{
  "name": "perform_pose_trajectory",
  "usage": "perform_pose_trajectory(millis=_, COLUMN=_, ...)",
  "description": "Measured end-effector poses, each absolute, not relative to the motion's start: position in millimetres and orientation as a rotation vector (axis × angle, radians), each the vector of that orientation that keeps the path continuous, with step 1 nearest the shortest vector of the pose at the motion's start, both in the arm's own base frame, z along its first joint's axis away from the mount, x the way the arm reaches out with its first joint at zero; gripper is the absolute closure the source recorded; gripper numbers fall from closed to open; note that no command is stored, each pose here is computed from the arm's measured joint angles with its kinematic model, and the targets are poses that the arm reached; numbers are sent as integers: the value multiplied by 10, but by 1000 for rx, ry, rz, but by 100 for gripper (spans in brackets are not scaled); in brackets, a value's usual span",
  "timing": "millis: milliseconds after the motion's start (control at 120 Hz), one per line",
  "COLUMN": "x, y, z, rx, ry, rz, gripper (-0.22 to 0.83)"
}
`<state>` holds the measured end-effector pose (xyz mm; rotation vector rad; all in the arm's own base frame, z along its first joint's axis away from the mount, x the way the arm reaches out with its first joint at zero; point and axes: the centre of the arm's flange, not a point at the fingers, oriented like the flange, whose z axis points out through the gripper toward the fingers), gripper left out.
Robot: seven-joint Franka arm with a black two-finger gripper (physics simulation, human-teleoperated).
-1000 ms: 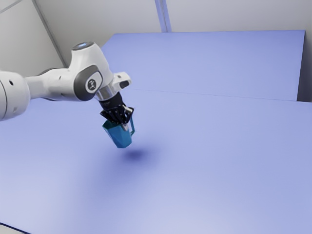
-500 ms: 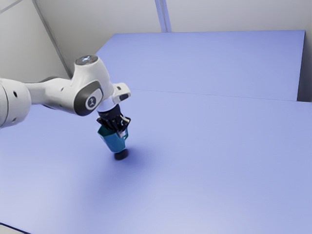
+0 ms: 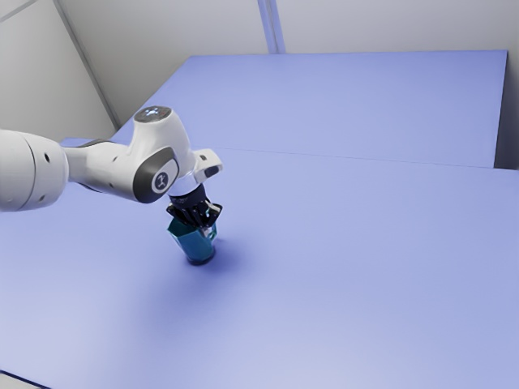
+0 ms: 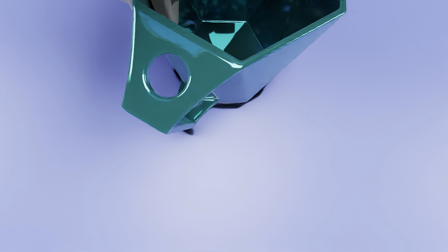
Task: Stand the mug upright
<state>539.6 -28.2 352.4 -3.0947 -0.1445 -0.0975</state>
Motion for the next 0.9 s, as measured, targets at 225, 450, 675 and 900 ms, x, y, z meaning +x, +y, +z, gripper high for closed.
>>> perform_pose_trajectory(millis=225, x=5394, y=-289, z=3629, rx=-3096, ry=-151, rz=-125, gripper=27)
perform_pose_trajectory(millis=450, x=5346, y=-316, z=3932, rx=-3096, ry=-148, rz=-187, gripper=9)
perform_pose_trajectory(millis=675, x=5274, y=-384, z=4420, rx=-3102, ry=-140, rz=-265, gripper=3)
perform_pose_trajectory(millis=900, x=5404, y=-391, z=4874, rx=-3091, ry=-118, rz=-285, gripper=1)
